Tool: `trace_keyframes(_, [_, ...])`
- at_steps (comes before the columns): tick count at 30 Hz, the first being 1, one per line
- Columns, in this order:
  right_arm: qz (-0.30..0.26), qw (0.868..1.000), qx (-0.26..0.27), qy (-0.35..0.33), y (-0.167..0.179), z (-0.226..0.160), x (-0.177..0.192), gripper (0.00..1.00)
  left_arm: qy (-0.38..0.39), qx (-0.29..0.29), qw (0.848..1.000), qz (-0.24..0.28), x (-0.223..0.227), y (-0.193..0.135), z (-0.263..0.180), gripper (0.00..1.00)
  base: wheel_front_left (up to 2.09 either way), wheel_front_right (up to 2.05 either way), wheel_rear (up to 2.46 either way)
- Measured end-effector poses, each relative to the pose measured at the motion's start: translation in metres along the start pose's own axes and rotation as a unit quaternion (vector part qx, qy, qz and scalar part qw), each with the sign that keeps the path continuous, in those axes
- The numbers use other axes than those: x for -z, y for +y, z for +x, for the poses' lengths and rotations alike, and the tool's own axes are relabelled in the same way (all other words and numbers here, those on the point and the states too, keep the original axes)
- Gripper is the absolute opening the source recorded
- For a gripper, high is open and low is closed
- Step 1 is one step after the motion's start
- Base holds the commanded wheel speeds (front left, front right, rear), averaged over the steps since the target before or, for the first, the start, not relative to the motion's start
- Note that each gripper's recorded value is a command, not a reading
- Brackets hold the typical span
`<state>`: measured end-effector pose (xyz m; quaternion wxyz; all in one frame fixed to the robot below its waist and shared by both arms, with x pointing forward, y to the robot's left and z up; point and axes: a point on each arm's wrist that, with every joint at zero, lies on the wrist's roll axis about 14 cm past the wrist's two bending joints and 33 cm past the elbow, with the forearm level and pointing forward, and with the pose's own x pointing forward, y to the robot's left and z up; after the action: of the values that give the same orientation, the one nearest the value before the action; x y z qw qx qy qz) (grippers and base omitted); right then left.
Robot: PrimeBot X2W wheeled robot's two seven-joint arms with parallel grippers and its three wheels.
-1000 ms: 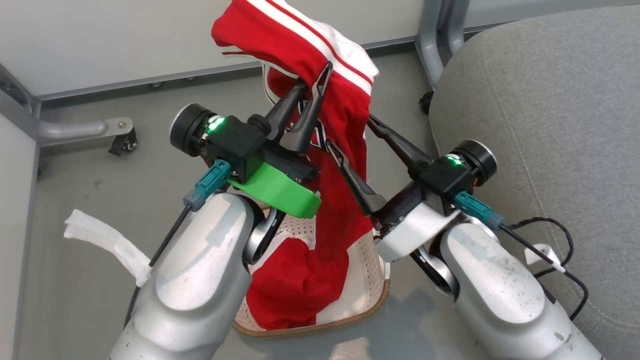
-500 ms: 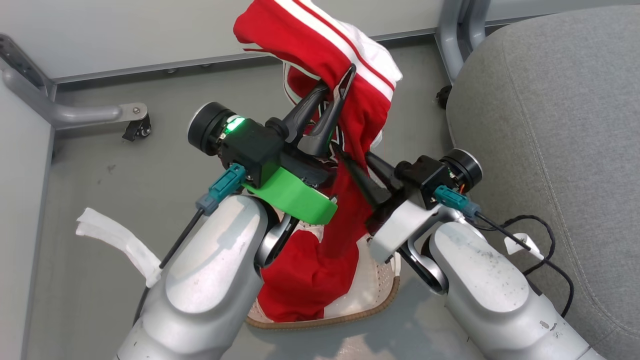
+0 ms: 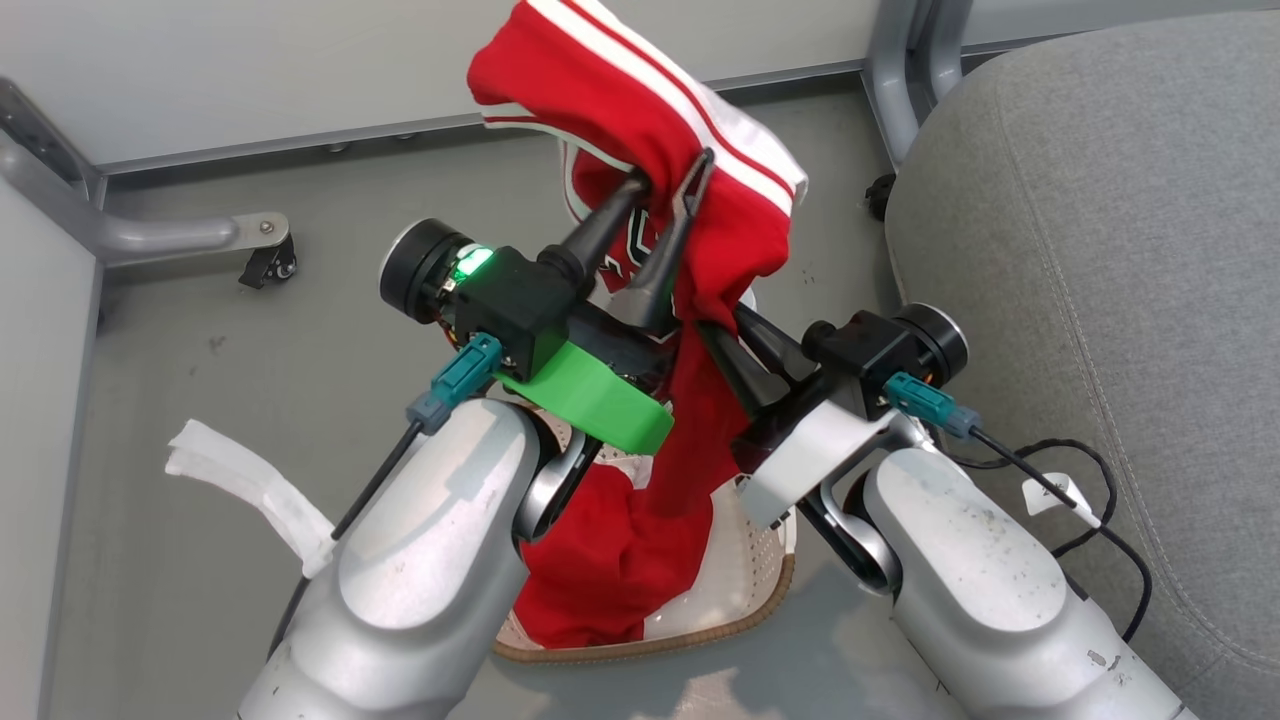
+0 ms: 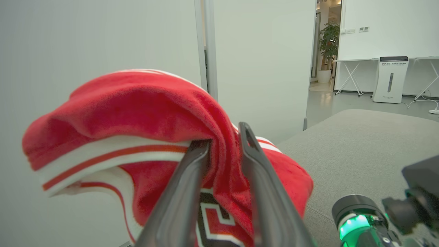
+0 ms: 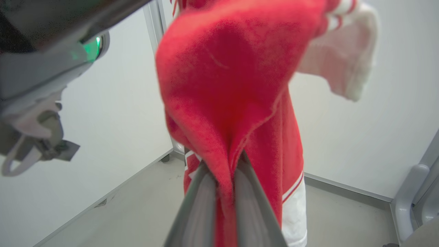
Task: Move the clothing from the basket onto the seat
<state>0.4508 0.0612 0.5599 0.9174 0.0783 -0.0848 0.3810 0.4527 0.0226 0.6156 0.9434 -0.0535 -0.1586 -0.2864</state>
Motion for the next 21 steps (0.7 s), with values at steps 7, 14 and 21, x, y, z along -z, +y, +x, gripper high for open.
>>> trace_keyframes(7, [0.001,1.0,0.008,-0.008,-0.004,-0.001,-0.006,0.0,0.006,0.002,1.0,-0.001,0.004,-0.003,-0.002,1.0,0.0,0.0,0.0])
trace_keyframes(14, [0.005,0.999,0.032,-0.008,-0.018,-0.007,-0.005,0.0,0.013,0.007,1.0,0.007,0.009,-0.006,-0.002,1.0,0.0,0.0,0.0])
trace_keyframes(21, [-0.006,0.996,0.083,-0.013,-0.047,-0.025,-0.01,0.0,0.026,0.017,1.0,0.003,0.021,-0.014,-0.001,1.0,0.0,0.0,0.0])
